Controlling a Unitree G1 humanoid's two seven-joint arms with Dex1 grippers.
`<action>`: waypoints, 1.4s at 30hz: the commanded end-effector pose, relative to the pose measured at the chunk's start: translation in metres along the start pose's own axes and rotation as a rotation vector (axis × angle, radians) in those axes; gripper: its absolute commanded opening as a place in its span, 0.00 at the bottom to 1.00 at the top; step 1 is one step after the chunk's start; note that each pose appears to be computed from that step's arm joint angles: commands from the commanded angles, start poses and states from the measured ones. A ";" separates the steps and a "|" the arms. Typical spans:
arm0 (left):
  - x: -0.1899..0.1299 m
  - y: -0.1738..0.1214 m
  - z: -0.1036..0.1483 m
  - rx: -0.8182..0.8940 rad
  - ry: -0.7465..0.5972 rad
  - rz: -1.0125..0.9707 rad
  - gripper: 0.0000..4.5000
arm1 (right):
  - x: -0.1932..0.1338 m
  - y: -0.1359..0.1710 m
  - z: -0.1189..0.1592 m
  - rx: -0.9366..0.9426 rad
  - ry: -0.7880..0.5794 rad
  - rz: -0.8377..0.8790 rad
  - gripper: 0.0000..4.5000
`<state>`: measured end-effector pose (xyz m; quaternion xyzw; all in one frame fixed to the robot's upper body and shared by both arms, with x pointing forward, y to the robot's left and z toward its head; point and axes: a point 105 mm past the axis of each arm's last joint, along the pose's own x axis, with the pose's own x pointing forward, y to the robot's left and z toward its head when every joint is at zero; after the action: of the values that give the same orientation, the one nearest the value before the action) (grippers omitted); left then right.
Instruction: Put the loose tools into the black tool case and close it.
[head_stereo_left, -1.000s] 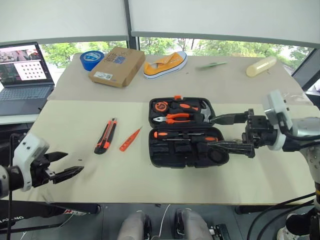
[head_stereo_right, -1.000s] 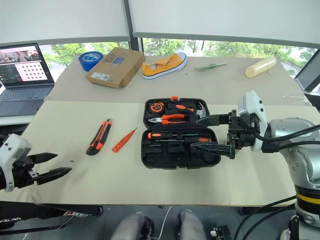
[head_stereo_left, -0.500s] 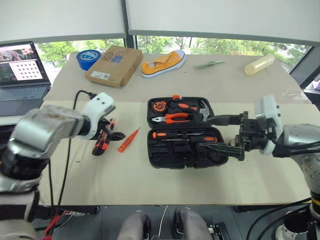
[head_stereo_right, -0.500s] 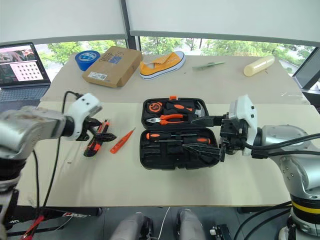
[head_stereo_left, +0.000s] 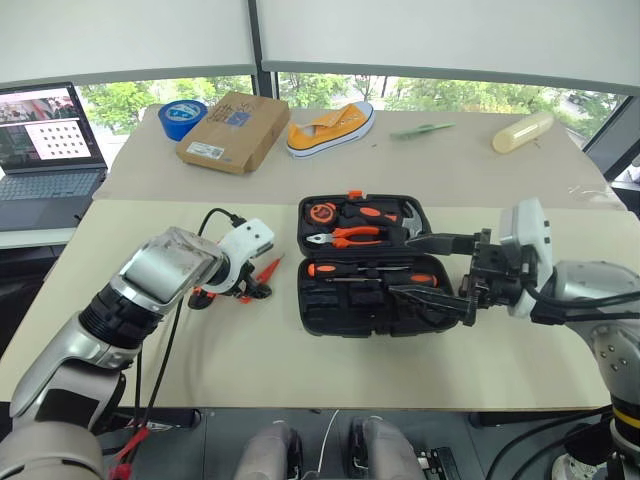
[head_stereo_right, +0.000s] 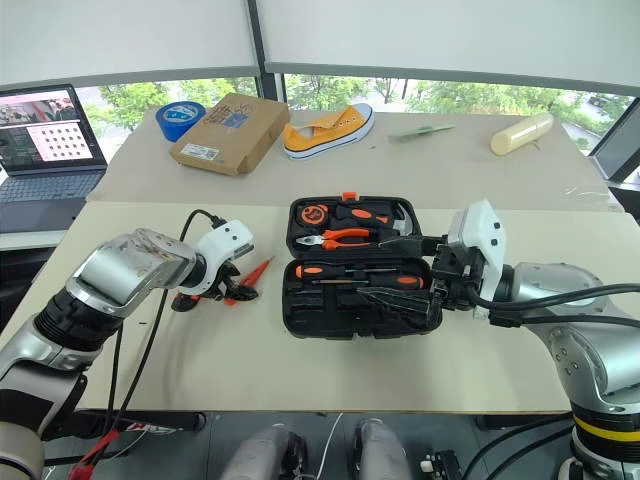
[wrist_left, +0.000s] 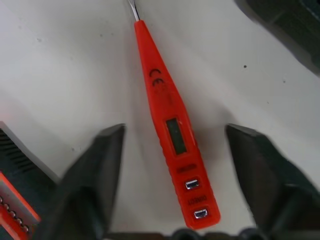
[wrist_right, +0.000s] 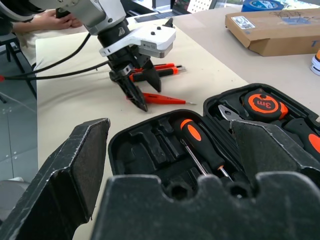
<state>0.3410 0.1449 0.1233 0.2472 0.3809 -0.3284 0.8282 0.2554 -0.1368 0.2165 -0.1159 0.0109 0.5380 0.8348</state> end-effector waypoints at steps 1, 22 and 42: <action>0.004 0.002 -0.008 -0.021 0.019 -0.004 0.34 | -0.007 0.002 0.012 -0.059 -0.022 -0.008 1.00; -0.031 -0.056 0.098 0.662 -0.341 -0.384 0.09 | -0.046 0.010 -0.023 0.038 0.140 -0.115 1.00; 0.022 -0.086 0.092 0.614 -0.124 -0.464 0.09 | -0.049 0.014 -0.027 0.037 0.131 -0.190 1.00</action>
<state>0.3319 0.0211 0.1451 0.3554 0.2673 -0.6189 0.6474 0.2262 -0.1808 0.1821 -0.1206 0.0954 0.4541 0.8776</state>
